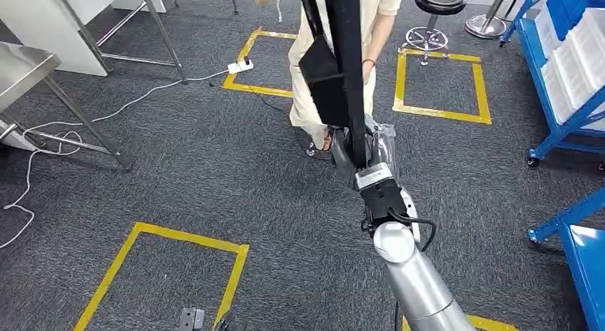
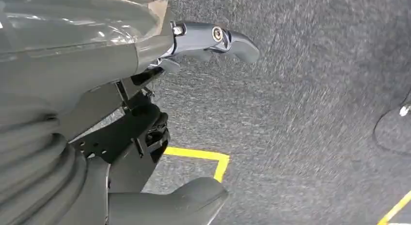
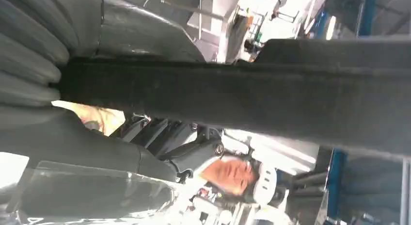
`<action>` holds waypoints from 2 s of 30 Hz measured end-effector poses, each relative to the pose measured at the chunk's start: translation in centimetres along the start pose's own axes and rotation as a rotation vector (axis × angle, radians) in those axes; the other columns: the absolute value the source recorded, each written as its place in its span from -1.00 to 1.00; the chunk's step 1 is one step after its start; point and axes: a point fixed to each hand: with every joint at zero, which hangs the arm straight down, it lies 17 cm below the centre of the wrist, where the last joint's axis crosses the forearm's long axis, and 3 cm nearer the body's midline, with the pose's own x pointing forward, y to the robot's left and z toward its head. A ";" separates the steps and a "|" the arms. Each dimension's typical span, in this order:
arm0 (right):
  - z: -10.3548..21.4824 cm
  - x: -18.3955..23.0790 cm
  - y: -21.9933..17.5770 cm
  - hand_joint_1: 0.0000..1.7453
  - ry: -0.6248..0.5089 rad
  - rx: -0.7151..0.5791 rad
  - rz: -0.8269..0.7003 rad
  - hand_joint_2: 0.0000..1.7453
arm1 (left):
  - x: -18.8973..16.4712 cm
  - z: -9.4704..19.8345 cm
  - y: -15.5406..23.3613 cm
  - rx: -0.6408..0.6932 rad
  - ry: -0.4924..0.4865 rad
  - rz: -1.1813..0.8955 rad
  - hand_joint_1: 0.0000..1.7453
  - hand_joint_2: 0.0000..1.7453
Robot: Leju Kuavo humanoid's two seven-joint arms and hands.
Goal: Take the parts from the cabinet and place them on the table.
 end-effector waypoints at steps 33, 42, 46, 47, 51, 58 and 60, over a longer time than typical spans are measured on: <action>-5.0 0.7 3.6 1.00 -0.040 0.054 -0.074 1.00 | 1.5 -0.6 1.8 0.060 -0.034 0.052 -1.00 1.00; -5.1 0.9 4.0 1.00 -0.051 0.067 -0.066 1.00 | 2.2 -0.9 1.6 0.058 -0.050 0.058 -1.00 1.00; -4.5 0.3 4.2 1.00 -0.035 0.077 -0.061 1.00 | 2.0 -0.8 1.7 0.061 -0.049 0.062 -1.00 1.00; -4.5 0.3 4.3 1.00 -0.037 0.077 -0.060 1.00 | 2.0 -0.7 1.6 0.061 -0.049 0.063 -1.00 1.00; -4.3 0.3 4.6 1.00 -0.038 0.088 -0.046 1.00 | 2.0 -0.7 1.8 0.063 -0.053 0.065 -1.00 1.00; -4.1 0.7 4.8 1.00 -0.041 0.086 -0.037 1.00 | 1.4 -0.3 1.8 0.064 -0.046 0.072 -1.00 1.00; -3.8 0.5 4.9 1.00 -0.032 0.088 -0.037 1.00 | 1.2 -0.2 1.8 0.064 -0.043 0.074 -1.00 1.00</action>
